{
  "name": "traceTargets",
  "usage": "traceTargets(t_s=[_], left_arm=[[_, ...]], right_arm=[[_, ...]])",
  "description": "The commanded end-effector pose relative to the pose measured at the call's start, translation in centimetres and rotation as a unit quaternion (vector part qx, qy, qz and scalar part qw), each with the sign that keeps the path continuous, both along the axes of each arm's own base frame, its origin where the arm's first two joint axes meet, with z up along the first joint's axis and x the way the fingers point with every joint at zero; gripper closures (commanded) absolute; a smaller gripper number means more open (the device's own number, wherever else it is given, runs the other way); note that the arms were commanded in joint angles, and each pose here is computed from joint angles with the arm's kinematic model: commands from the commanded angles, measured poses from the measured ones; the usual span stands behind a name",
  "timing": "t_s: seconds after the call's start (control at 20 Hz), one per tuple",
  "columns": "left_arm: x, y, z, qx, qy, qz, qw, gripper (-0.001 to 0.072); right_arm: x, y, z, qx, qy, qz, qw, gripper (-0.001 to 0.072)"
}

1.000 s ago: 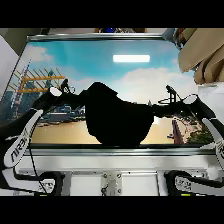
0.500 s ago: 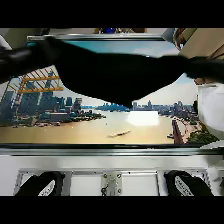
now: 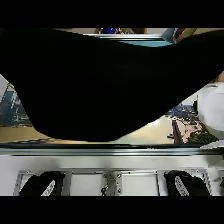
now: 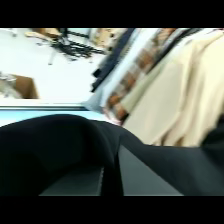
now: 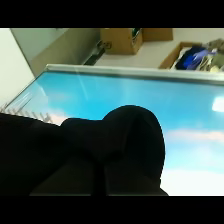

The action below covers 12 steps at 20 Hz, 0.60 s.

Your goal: Fold the clothes and pants, and hang the long-sleeved shirts on hangers.

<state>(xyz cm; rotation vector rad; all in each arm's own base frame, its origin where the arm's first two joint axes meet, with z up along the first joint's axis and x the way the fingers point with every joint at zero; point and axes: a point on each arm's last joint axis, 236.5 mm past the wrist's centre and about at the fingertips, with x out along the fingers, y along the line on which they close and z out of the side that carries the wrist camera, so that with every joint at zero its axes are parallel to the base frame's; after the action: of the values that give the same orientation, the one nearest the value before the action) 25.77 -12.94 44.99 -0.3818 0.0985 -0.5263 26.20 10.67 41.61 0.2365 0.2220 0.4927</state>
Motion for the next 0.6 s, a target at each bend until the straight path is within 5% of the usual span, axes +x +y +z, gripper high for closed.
traceTargets(t_s=[0.0, 0.2, 0.45, 0.5, 0.55], left_arm=[[4.8, 2.8, -4.4, 0.009, 0.062, 0.057, 0.996, 0.069], [13.8, 3.6, -16.6, 0.024, 0.225, 0.067, 0.972, 0.0689], [22.5, -2.6, -30.4, 0.071, 0.359, 0.004, 0.931, 0.0687], [23.9, -3.6, -31.7, 0.076, 0.37, -0.006, 0.926, 0.0504], [25.1, -4.2, -32.3, 0.077, 0.377, -0.012, 0.923, 0.0111]], right_arm=[[0.1, 0.8, -5.6, 0.012, 0.133, 0.027, 0.991, 0.0688], [3.0, -0.3, -17.1, -0.001, 0.305, 0.001, 0.952, 0.0688], [8.1, 0.6, -29.1, 0.001, 0.405, -0.023, 0.914, 0.0686], [9.9, 0.4, -30.1, 0.005, 0.402, -0.033, 0.915, 0.065], [11.6, -0.3, -30.6, 0.014, 0.392, -0.05, 0.918, 0.0439]])
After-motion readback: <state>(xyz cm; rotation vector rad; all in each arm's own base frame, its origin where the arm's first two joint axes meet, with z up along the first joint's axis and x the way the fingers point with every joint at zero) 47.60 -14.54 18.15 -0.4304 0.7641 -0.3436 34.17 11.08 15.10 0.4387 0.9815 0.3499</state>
